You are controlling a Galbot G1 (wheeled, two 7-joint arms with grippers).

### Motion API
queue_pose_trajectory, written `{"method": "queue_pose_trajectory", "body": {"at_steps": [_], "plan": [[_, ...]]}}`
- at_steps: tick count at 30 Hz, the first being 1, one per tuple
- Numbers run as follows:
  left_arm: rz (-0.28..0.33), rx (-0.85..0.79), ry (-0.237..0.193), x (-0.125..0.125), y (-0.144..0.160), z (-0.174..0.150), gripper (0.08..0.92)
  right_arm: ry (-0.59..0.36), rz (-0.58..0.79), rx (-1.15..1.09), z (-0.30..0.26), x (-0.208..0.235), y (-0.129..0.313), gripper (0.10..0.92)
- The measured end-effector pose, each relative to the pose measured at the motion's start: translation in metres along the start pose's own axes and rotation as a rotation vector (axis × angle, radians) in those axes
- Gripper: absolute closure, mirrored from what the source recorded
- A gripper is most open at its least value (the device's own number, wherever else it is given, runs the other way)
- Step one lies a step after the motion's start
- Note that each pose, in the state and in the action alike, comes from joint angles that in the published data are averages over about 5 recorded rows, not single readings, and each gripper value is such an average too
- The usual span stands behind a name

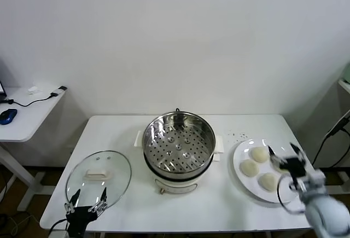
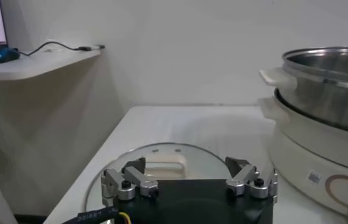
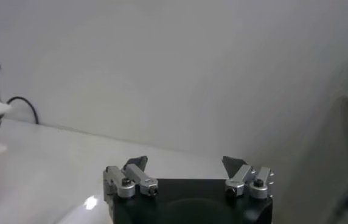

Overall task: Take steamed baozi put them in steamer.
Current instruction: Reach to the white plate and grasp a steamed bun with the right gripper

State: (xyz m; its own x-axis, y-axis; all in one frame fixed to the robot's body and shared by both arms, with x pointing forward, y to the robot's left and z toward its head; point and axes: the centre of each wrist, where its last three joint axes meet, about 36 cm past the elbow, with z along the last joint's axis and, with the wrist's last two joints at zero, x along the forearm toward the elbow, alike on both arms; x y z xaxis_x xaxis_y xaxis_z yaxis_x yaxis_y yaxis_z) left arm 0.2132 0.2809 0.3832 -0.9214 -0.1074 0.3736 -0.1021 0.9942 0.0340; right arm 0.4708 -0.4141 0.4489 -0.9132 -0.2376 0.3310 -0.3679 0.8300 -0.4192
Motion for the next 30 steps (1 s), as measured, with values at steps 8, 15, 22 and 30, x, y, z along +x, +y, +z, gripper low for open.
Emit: {"method": "queue_pose_trajectory", "body": {"at_steps": [8, 15, 22, 30], "plan": [[-0.008, 0.003, -0.003, 0.000, 0.001, 0.001, 0.177, 0.069, -0.432, 0.420, -0.051, -0.045, -0.092, 0.200], [-0.008, 0.010, 0.002, -0.002, -0.001, 0.004, 0.177, 0.257, -0.666, 0.622, -0.078, -0.064, -0.146, 0.200], [-0.009, 0.014, 0.014, -0.001, -0.003, 0.008, 0.177, 0.464, -0.796, 0.674, -0.068, -0.082, -0.158, 0.200], [-0.011, 0.022, 0.022, 0.000, -0.008, 0.010, 0.177, 0.583, -0.828, 0.634, -0.060, -0.107, -0.150, 0.200]]}}
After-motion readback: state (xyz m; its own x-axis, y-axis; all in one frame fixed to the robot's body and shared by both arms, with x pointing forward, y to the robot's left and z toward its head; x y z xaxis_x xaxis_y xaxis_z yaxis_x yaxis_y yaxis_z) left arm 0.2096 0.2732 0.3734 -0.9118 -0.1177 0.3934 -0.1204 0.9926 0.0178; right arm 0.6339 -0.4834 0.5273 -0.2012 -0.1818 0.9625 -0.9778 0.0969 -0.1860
